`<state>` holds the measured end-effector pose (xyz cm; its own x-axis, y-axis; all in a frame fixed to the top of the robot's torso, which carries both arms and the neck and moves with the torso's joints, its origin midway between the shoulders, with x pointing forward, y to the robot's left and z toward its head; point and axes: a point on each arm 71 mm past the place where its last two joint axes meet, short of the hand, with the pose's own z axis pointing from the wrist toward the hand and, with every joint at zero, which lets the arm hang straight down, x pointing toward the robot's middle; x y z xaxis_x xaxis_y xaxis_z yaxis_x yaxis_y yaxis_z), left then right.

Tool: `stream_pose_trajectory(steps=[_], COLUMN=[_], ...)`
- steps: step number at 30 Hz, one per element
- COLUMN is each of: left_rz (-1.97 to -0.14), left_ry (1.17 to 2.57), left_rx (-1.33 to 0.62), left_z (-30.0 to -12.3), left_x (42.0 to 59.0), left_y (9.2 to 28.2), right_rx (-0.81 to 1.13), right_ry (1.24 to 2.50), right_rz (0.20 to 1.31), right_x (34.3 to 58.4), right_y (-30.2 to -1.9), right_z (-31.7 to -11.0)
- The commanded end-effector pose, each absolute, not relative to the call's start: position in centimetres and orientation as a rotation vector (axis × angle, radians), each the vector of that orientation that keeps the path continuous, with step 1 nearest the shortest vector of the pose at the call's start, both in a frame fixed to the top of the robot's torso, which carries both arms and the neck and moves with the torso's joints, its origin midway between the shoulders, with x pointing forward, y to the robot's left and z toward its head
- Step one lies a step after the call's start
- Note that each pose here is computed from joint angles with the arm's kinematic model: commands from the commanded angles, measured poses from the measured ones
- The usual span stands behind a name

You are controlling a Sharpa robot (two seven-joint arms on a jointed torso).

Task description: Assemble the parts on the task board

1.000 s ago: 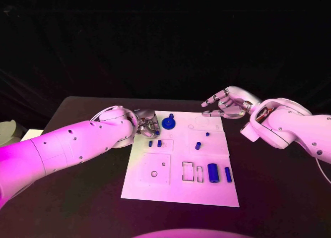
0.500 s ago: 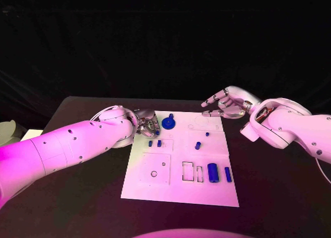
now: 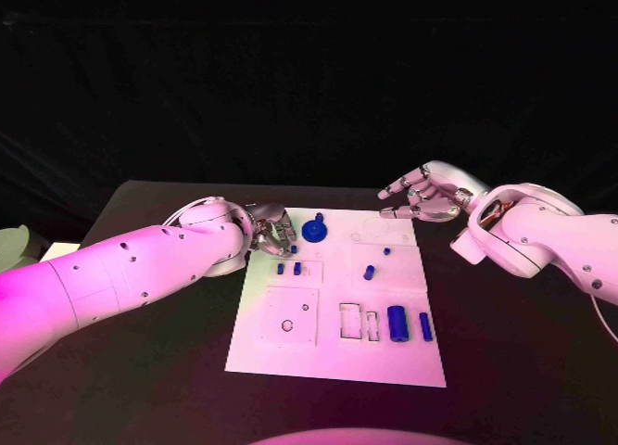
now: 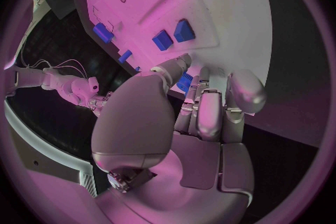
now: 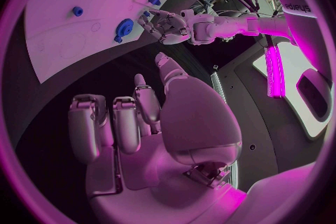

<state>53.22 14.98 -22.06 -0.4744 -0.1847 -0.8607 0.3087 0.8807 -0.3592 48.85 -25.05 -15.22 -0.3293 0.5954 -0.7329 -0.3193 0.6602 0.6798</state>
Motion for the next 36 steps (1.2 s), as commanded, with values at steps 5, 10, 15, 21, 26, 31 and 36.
stream_pose_trajectory(steps=[5,10,15,21,26,31,36], left_rz=[-0.658,-0.769,-1.014,-1.309,-1.441,-1.524,-1.563], left_ry=[1.906,1.853,1.716,1.436,1.334,1.327,1.338], left_rx=[0.035,-0.052,-0.389,-0.98,-1.19,-1.254,-1.267], left_z=[-21.4,-20.4,-19.1,-18.2,-18.4,-18.5,-18.6], left_x=[53.0,52.9,52.8,52.4,51.7,50.7,50.0], left_y=[16.2,17.1,18.7,20.9,22.0,22.1,21.7], right_rx=[0.179,0.111,-0.013,-0.18,-0.277,-0.343,-0.381], right_ry=[1.695,1.706,1.698,1.685,1.682,1.69,1.707], right_rz=[0.846,0.763,0.65,0.513,0.438,0.395,0.372], right_x=[49.1,49.2,49.2,48.8,48.5,48.3,48.2], right_y=[-25.7,-26.2,-26.2,-25.6,-24.8,-23.9,-23.3], right_z=[-15.6,-15.7,-16.0,-16.6,-17.4,-18.5,-19.4])
